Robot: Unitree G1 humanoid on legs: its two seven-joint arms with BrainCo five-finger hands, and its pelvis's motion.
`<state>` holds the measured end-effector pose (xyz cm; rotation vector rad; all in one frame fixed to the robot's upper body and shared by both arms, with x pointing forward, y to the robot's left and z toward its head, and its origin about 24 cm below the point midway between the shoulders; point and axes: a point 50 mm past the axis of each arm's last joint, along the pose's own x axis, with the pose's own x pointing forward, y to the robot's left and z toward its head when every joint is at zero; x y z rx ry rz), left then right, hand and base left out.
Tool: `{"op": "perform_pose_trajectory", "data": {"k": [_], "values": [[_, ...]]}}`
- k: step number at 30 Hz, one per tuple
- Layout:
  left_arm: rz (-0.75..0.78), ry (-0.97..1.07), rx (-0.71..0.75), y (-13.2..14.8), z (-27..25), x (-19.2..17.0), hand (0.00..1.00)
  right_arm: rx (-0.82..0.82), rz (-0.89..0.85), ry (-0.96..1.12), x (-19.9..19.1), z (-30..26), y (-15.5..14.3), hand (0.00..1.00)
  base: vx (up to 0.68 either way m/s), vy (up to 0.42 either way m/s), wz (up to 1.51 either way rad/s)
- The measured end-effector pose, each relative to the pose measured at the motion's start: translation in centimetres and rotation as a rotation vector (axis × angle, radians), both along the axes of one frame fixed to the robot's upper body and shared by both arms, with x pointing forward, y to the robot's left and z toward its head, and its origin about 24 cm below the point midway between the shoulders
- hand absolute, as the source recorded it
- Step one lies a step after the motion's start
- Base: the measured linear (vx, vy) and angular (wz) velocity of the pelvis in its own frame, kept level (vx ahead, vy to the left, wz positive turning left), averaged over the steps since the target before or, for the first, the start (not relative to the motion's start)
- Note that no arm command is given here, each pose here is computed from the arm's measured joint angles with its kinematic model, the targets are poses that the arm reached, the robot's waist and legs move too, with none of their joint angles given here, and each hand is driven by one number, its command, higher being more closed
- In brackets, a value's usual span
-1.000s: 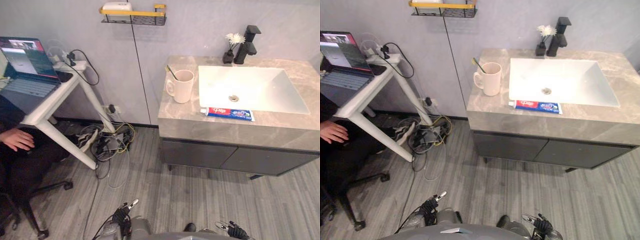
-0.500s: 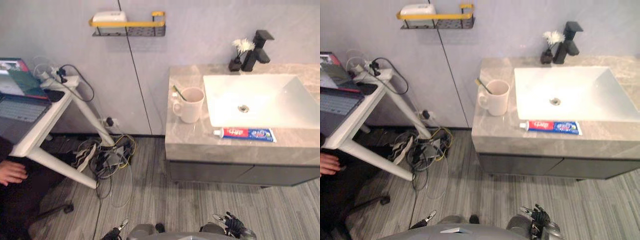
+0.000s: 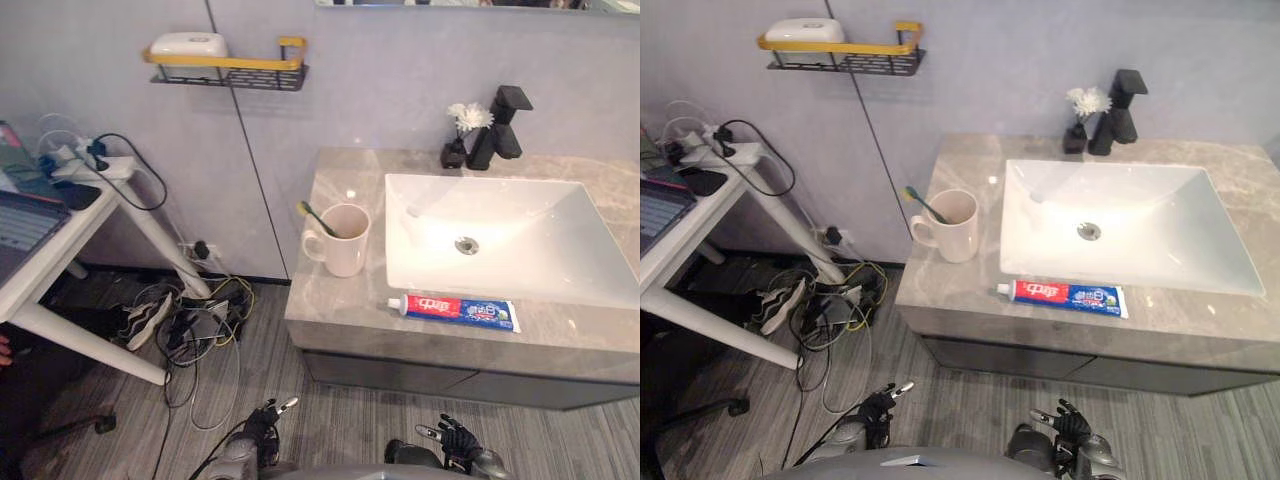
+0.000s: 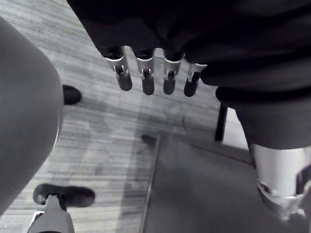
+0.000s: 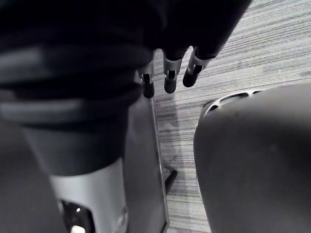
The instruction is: Organize washtable
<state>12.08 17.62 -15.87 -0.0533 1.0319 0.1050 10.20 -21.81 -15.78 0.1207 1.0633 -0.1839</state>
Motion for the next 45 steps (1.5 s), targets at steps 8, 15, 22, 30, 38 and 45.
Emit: {"op": "perform_pose_trajectory", "data": {"k": [8, 15, 22, 30, 38, 45], "values": [[0.076, 0.072, 0.022, 1.8, -0.5, -2.0, 0.00, 0.017, 0.036, 0.022, -0.6, -0.3, 0.7, 0.00, -0.02, 0.099, -0.11], [0.064, 0.076, 0.020, 1.5, -0.6, -2.1, 0.00, 0.006, -0.025, 0.053, -2.0, -0.5, 0.0, 0.00, 0.07, 0.015, -0.07], [0.068, 0.069, 0.016, 1.2, -0.6, -2.0, 0.00, -0.007, -0.053, 0.078, -2.7, -0.6, -0.5, 0.00, 0.08, 0.006, 0.04], [0.363, -0.383, 0.006, 3.0, 5.0, 3.1, 0.00, -0.035, -0.103, 0.100, -4.1, -0.8, -0.5, 0.00, -0.03, 0.007, 0.16], [0.359, -0.981, 0.125, 4.2, 17.1, 8.0, 0.00, -0.049, -0.115, 0.149, -6.4, -0.9, -1.1, 0.00, -0.03, -0.005, 0.04], [-0.002, -1.531, 0.153, -1.6, 29.0, 8.7, 0.00, -0.034, -0.106, 0.154, -6.6, -1.0, -1.0, 0.00, 0.02, -0.004, 0.02]]}}
